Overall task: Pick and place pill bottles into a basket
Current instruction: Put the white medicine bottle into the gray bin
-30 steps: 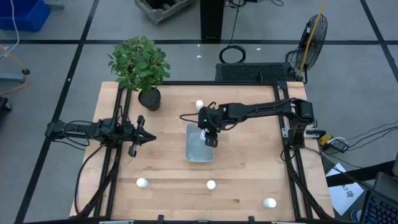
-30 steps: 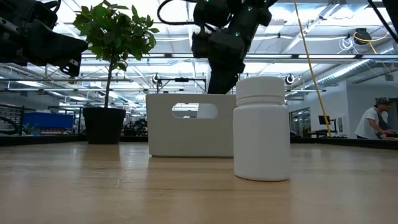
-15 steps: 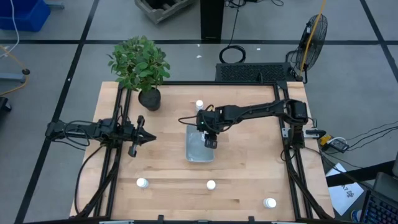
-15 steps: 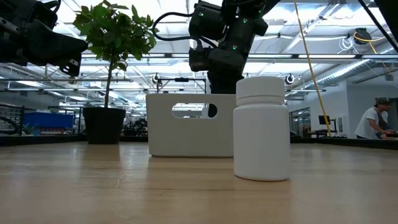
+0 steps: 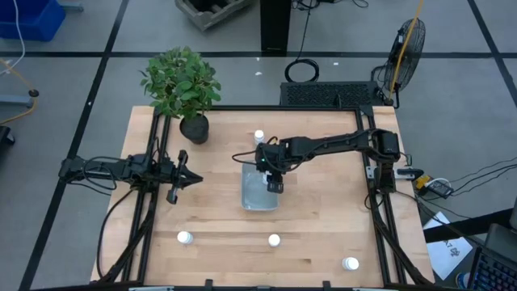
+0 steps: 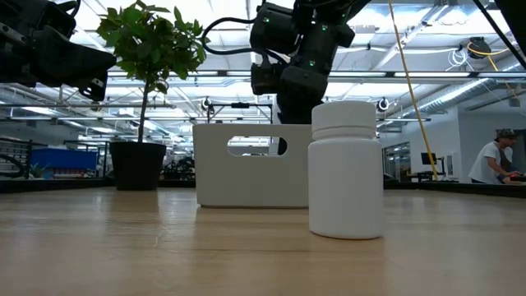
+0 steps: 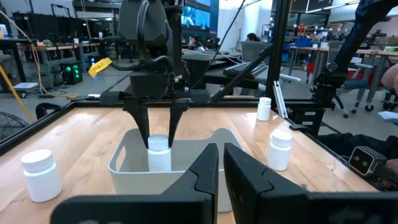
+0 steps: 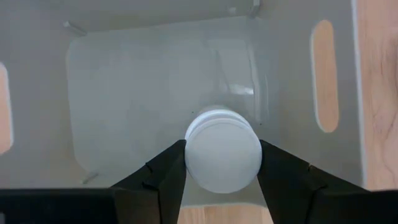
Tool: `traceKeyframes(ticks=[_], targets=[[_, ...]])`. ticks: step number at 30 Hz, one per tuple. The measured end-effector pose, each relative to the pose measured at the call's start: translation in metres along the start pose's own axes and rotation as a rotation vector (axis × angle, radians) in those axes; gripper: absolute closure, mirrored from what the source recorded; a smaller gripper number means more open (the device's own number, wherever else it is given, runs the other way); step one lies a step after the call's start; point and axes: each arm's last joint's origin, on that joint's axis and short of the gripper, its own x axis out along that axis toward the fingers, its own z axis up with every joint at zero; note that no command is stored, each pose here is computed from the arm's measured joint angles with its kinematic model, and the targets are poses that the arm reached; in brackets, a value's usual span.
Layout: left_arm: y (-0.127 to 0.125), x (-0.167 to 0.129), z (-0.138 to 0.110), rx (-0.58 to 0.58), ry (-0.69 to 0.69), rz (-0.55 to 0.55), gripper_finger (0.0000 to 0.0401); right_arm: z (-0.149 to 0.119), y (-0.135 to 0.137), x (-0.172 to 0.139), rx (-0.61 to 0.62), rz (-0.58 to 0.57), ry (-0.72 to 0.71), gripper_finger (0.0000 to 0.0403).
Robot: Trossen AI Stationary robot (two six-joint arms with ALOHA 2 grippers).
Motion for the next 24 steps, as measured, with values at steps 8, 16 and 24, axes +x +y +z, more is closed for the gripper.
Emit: traceKeyframes(ticks=[8,16,24], targets=[[0.000,0.000,0.000,0.000,-0.001,0.000,0.0370,0.000,0.000,0.000,-0.013,-0.004,-0.003,0.0210],[0.000,0.000,0.000,0.000,0.000,0.000,0.0370,0.002,0.000,-0.002,-0.041,-0.005,-0.021,0.0181],[0.000,0.000,0.000,0.000,0.000,0.000,0.0370,-0.001,0.010,-0.020,-0.087,-0.049,-0.030,0.0180]])
